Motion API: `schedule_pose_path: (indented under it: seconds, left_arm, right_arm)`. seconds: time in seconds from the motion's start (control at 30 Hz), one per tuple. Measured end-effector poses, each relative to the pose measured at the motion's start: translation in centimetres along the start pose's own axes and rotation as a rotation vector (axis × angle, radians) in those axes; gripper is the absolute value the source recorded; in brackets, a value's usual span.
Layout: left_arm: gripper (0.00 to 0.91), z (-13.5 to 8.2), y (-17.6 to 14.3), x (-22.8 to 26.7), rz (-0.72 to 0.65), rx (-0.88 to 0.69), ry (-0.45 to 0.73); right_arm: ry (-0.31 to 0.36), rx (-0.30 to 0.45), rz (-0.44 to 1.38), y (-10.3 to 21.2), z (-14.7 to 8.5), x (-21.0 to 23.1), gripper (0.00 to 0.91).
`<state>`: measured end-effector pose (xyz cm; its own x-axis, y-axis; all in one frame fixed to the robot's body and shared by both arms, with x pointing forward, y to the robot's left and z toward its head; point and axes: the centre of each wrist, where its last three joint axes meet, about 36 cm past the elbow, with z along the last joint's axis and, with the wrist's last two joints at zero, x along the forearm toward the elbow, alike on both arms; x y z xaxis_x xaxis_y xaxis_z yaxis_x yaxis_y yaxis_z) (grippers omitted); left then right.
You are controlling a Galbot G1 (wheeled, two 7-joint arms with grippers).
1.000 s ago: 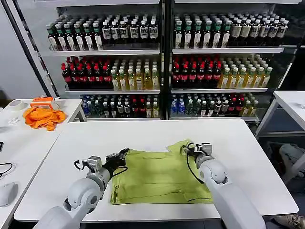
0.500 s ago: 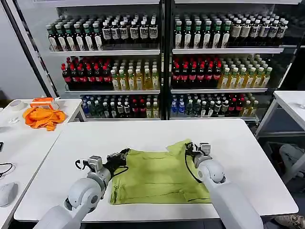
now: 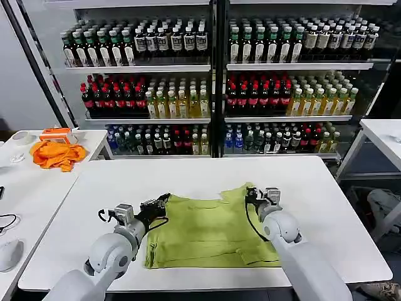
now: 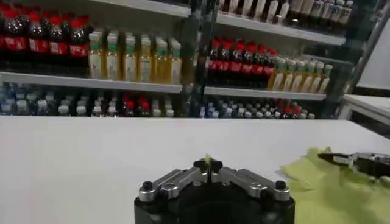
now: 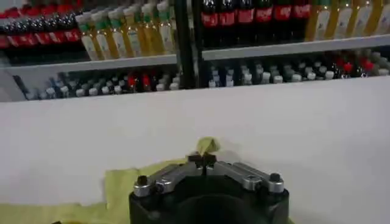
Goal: Fold and organize the clothes.
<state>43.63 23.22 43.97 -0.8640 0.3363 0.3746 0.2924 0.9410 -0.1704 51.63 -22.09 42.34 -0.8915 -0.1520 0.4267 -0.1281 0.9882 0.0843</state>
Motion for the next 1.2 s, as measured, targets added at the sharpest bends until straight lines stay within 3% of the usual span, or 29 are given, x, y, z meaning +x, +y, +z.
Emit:
schedule_pose_path:
  seconds: [0.37, 1.2]
  left_arm:
    - [0.02, 0.0, 0.2, 0.4, 0.0, 0.011, -0.008]
    - [0.02, 1.4, 1.0, 4.0, 0.014, 0.003, 0.033]
  right_arm:
    - [-0.061, 0.043, -0.018, -1.2, -0.1, 4.7, 0.0]
    - [-0.078, 0.043, -0.021, -2.7, 2.0, 14.3, 0.0]
